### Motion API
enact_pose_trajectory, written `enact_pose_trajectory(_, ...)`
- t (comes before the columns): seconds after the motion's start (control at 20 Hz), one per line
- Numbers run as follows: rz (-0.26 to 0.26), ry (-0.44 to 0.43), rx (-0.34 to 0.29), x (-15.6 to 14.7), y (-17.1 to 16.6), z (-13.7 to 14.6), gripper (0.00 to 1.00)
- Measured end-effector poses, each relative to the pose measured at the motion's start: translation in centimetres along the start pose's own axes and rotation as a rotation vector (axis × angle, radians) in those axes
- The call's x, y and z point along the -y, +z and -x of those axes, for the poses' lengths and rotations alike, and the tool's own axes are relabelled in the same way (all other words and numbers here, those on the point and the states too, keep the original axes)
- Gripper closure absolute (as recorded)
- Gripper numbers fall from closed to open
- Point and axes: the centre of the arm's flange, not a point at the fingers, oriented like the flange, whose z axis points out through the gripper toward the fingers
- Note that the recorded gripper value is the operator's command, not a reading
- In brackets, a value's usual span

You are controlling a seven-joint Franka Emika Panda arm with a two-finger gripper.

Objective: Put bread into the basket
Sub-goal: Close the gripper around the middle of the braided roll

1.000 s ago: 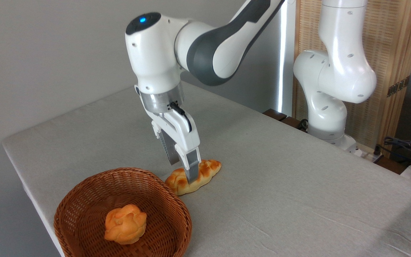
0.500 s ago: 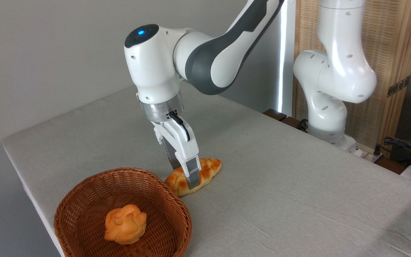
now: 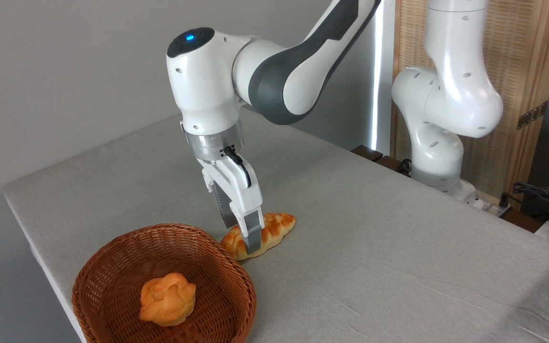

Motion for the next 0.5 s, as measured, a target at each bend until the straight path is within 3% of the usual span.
enact_pose_trajectory(0.5,0.006,0.000,0.006,0.03,0.44,-0.01,0.00)
